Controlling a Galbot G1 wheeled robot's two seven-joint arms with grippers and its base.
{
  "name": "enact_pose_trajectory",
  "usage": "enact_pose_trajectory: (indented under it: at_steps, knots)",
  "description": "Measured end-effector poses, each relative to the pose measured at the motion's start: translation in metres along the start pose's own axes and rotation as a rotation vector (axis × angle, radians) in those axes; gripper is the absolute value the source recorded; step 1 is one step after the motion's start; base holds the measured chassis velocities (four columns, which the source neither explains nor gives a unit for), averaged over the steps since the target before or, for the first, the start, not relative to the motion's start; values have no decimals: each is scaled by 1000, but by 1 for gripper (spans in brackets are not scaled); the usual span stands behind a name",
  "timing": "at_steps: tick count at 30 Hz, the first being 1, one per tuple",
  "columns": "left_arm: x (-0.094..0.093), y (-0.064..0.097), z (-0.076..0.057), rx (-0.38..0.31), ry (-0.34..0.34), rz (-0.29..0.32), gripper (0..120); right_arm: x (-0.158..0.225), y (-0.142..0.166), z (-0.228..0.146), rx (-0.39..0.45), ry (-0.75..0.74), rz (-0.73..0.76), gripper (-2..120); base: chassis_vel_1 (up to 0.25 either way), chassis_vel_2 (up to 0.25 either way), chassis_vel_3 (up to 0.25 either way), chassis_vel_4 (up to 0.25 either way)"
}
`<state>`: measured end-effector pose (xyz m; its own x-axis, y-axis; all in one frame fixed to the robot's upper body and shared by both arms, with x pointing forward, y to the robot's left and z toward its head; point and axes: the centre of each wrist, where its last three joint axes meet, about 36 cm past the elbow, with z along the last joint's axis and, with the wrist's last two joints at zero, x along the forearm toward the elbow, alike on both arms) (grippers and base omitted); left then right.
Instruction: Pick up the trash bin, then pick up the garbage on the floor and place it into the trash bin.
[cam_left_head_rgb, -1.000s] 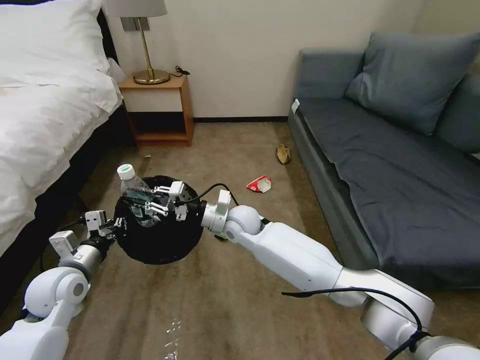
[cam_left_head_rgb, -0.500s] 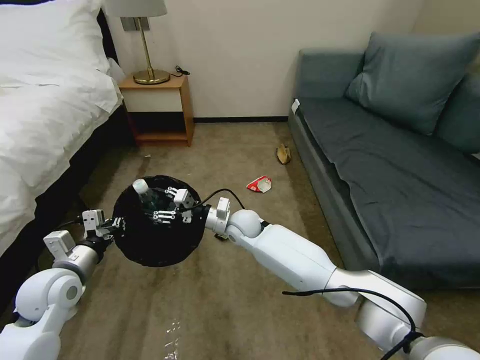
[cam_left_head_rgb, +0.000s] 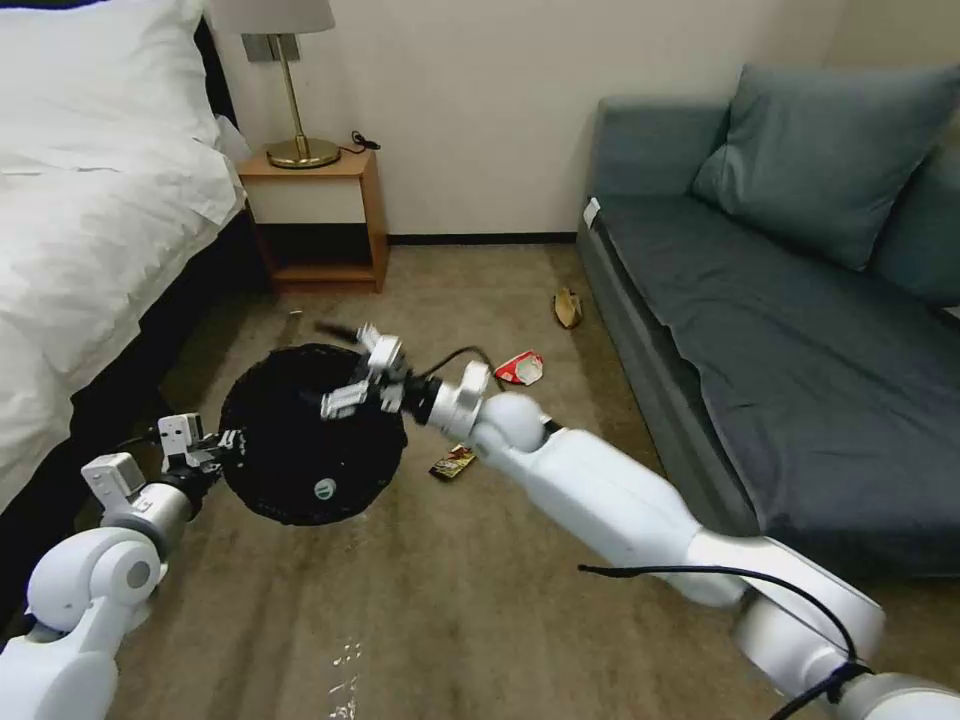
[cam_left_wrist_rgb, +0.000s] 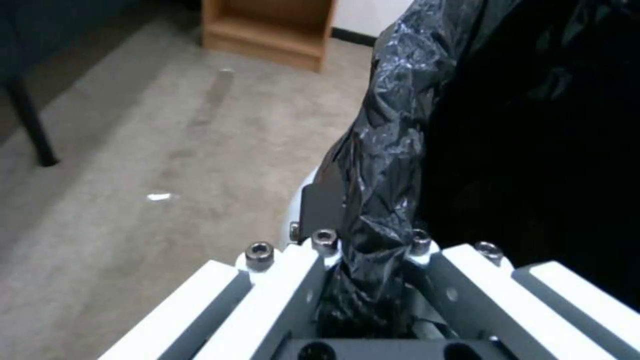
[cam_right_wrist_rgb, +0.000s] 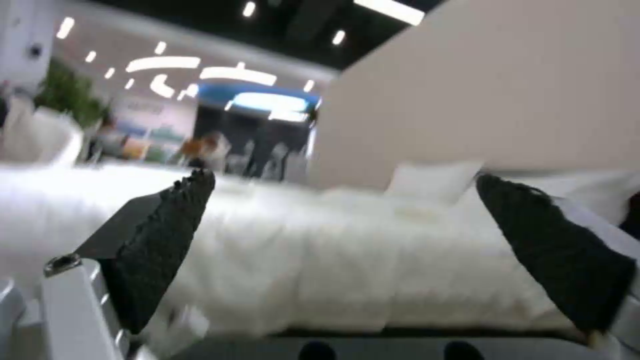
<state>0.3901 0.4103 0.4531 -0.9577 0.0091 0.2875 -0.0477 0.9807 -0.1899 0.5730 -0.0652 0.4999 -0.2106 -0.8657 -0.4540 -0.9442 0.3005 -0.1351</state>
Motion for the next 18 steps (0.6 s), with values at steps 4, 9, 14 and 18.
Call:
enact_pose_trajectory:
  at_steps: [4,9,14,18]
  knots:
    - [-3,16,0,-13,-7,-24,2,52,-20,-45,43,-17,156,100,0,0,0,0]
    - [1,28,4,-34,-16,-13,2,112,-23,-69,38,39,481,100,0,0,0,0]
    - [8,40,4,-58,-42,3,2,169,-8,-81,99,70,801,100,0,0,0,0]
    - [13,43,3,-35,-52,9,2,209,16,-68,190,159,912,100,0,0,0,0]
